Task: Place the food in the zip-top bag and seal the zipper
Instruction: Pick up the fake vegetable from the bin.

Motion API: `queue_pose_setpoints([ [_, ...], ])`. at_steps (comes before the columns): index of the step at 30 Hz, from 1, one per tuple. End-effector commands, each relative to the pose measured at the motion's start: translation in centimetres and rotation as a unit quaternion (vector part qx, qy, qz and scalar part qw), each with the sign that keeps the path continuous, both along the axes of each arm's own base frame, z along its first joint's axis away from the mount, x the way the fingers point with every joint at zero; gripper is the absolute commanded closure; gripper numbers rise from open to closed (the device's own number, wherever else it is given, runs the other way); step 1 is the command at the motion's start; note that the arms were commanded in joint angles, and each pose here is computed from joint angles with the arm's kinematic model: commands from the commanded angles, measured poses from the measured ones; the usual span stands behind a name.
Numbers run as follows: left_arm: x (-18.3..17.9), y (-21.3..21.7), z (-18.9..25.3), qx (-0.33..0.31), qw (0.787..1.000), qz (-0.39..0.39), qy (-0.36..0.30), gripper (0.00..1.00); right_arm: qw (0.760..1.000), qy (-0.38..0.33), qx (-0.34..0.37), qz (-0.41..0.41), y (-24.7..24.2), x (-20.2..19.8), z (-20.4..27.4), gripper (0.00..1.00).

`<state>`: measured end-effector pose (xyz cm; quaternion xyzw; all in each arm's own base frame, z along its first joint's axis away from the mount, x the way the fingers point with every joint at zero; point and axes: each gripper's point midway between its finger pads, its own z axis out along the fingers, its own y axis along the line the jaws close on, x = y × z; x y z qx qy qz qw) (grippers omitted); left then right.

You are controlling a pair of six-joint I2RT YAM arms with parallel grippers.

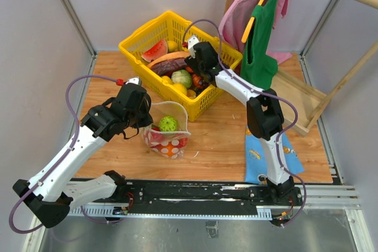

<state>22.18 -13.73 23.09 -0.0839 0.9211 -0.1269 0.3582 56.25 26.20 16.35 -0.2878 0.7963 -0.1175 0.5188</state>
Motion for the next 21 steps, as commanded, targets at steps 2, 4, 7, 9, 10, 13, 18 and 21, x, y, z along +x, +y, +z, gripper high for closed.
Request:
queue_pose_setpoints([
  [2, 0.5, -0.3, 1.1, -0.015, 1.0, -0.001, -0.022, 1.0, 1.0, 0.013, -0.016, -0.021, -2.2, 0.5, -0.5, 0.3],
  [4, 0.5, -0.3, 1.2, -0.016, 1.0, 0.0, -0.023, 1.0, 1.0, 0.012, -0.011, -0.016, -2.1, 0.2, 0.2, 0.38],
  [7, 0.5, -0.2, 1.3, -0.018, 1.0, 0.001, -0.026, 1.0, 1.0, 0.011, 0.008, -0.001, -1.5, -0.6, 1.6, 0.47],
  [9, 0.5, -0.2, 1.3, -0.019, 0.999, 0.001, -0.028, 1.0, 1.0, 0.009, 0.016, 0.007, -1.1, -1.2, 2.5, 0.51],
  [10, 0.6, -0.2, 1.4, -0.019, 0.999, 0.002, -0.03, 1.0, 1.0, 0.008, 0.017, 0.011, -1.0, -1.6, 2.9, 0.53],
  [13, 0.7, -0.2, 1.4, -0.019, 0.999, 0.001, -0.032, 1.0, 0.999, 0.011, 0.022, 0.025, -0.2, -3.0, 3.9, 0.56],
  [18, 0.7, -0.2, 1.6, -0.021, 0.999, 0.002, -0.037, 1.0, 0.998, 0.014, 0.034, 0.044, 0.8, -5.2, 5.6, 0.59],
  [21, 0.8, -0.2, 1.6, -0.022, 0.999, 0.003, -0.038, 1.0, 0.997, 0.018, 0.053, 0.061, 1.5, -6.6, 7.0, 0.62],
])
